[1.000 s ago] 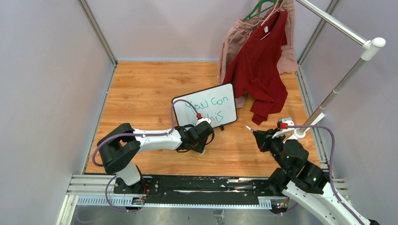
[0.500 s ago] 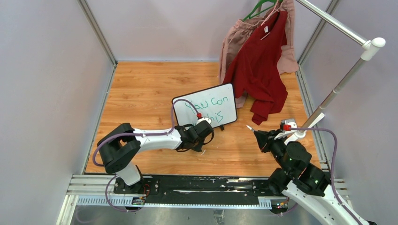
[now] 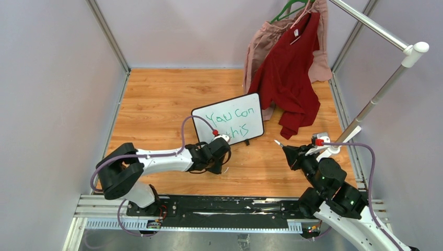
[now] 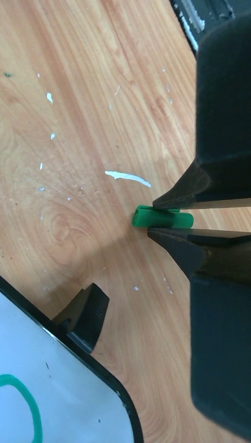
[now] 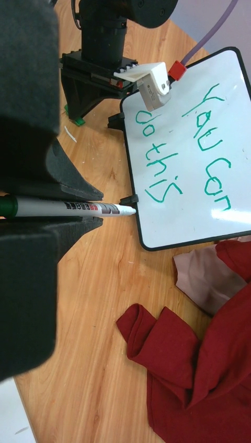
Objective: Write a sentence on the whiteboard
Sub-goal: Pick up the pen cap from the center of the board.
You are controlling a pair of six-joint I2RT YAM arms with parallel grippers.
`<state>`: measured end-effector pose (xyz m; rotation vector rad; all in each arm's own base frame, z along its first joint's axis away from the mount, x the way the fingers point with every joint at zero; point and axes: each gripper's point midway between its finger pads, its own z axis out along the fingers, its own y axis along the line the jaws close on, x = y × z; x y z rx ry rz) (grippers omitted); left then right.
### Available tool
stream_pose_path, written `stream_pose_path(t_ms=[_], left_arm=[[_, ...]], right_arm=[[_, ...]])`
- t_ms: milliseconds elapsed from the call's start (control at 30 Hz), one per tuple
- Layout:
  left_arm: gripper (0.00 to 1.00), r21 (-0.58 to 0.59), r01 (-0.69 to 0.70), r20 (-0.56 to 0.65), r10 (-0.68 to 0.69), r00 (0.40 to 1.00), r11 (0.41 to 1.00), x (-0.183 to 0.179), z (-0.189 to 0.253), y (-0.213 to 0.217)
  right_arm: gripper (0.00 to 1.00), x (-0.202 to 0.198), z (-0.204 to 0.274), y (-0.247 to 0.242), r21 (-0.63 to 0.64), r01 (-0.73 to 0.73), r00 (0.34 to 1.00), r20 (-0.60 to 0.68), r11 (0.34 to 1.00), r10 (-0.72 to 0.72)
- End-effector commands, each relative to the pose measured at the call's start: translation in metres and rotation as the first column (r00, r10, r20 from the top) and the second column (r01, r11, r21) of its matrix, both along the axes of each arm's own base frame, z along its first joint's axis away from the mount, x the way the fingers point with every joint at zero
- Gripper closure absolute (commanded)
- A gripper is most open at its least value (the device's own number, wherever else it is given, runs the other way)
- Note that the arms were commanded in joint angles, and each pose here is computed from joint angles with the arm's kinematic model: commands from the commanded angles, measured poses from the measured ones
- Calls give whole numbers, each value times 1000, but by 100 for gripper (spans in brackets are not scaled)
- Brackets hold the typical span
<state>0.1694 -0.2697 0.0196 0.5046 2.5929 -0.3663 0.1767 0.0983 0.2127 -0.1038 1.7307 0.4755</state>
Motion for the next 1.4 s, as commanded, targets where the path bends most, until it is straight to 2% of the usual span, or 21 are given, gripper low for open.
stream_pose_path(t_ms=[0, 200, 500, 867, 1033, 1367], left_arm=[[100, -69, -20, 2, 20, 1000, 997, -4, 18, -2], [100, -117, -24, 42, 29, 999, 993, 0, 33, -3], [100, -110, -27, 24, 30, 999, 994, -8, 15, 5], [100, -118, -21, 27, 25, 999, 993, -13, 10, 13], [100, -130, -19, 26, 23, 999, 991, -15, 9, 14], [100, -143, -24, 30, 28, 999, 989, -17, 10, 16]], right_arm=[[100, 1, -1, 1, 3, -1, 1000, 6, 1000, 1], [100, 4, -8, 12, 0, -29, 1000, -2, 1000, 29], [100, 44, -19, 46, 58, 8, 999, 48, 998, -11], [100, 79, -43, 73, 13, 51, 999, 17, 999, -51], [100, 87, -56, 78, -23, 61, 998, -8, 998, -61], [100, 96, -63, 82, -12, 82, 997, -8, 997, -82]])
